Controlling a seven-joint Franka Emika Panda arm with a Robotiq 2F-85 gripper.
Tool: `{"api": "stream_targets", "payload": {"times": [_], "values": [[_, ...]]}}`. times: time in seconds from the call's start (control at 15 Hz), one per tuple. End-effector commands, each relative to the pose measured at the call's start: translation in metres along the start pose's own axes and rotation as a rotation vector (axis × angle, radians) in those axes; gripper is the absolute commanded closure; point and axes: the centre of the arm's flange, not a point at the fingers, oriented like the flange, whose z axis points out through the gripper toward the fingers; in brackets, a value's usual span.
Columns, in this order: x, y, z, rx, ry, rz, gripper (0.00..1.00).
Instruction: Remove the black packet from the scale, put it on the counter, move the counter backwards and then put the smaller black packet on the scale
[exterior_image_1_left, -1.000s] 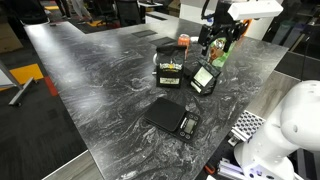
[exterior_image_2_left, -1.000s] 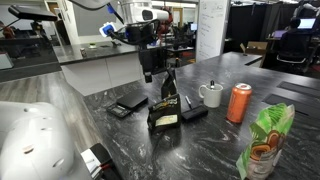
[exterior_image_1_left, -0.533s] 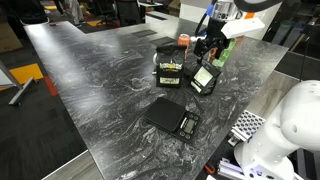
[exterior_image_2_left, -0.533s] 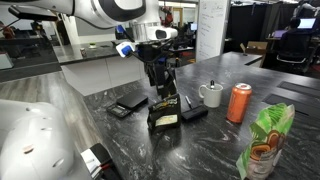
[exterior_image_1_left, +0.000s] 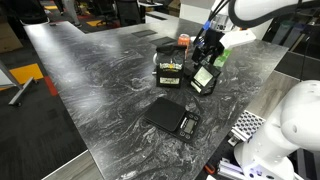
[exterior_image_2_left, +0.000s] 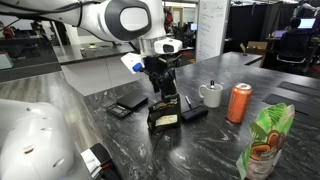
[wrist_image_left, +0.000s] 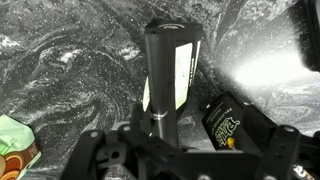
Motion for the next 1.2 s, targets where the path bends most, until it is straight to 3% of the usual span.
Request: {"api": "stream_targets", "payload": {"times": [0.0,0.07,0.73,1.13], "values": [[0.001,0.003,0.021,0.000,-0.039,0.002,0.25],[0.000,0.002,0.023,0.001,-0.043,0.002,0.26],[-0.004,-0.006,0.015,-0.036,-0.048,0.048,0.98],[-0.031,-0.046,-0.032,-0.120,-0.012,0.107,0.98]]}}
